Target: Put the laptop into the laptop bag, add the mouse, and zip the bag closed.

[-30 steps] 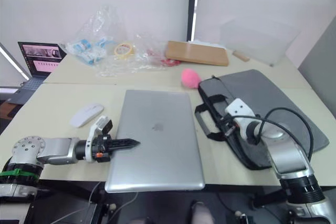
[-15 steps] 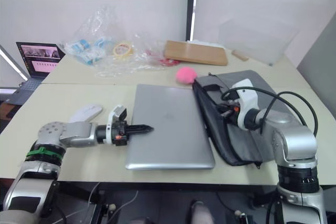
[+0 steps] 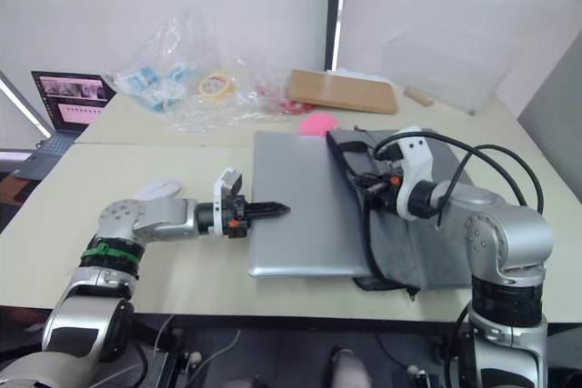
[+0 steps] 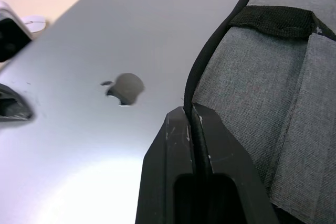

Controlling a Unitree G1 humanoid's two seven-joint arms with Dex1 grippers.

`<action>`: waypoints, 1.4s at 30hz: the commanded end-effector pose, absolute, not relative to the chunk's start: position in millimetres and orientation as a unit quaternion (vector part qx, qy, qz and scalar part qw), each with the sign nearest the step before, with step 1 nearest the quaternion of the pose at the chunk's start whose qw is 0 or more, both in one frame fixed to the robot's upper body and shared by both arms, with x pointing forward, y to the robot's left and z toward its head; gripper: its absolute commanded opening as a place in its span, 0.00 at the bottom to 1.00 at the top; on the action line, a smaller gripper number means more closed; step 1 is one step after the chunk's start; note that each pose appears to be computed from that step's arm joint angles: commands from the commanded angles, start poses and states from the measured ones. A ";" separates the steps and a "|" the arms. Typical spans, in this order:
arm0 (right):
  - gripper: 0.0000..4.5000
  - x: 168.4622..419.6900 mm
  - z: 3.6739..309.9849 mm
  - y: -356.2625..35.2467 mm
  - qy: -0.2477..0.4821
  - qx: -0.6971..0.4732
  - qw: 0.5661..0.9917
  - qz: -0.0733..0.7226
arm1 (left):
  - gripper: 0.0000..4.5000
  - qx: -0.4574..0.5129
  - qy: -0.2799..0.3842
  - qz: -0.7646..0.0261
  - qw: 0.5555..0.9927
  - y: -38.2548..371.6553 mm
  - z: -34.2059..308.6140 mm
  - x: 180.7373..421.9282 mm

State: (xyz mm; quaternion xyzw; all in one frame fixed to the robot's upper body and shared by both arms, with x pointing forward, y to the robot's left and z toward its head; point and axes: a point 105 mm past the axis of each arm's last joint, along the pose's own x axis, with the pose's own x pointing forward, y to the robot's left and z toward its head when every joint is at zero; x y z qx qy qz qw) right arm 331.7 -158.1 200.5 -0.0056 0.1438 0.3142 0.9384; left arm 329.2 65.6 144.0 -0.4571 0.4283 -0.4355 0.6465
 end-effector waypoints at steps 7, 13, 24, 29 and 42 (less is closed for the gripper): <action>0.01 331.4 224.8 -141.0 0.097 0.001 0.937 0.335 | 0.08 -0.452 0.366 -0.507 0.637 19.9 184.6 344.3; 0.01 331.3 224.9 -136.7 0.098 0.003 0.935 0.340 | 0.08 -0.439 0.365 -0.528 0.629 -9.9 187.5 342.8; 0.01 326.0 232.7 -125.4 0.093 0.012 0.928 0.360 | 0.08 -0.440 0.354 -0.537 0.626 -40.8 181.8 348.4; 0.01 321.9 236.4 -123.7 0.091 0.025 0.925 0.368 | 0.08 -0.460 0.352 -0.539 0.612 -49.4 183.9 350.8; 0.00 325.5 234.8 -131.8 0.091 0.028 0.935 0.341 | 0.37 -0.464 0.352 -0.532 0.614 -75.4 172.4 352.5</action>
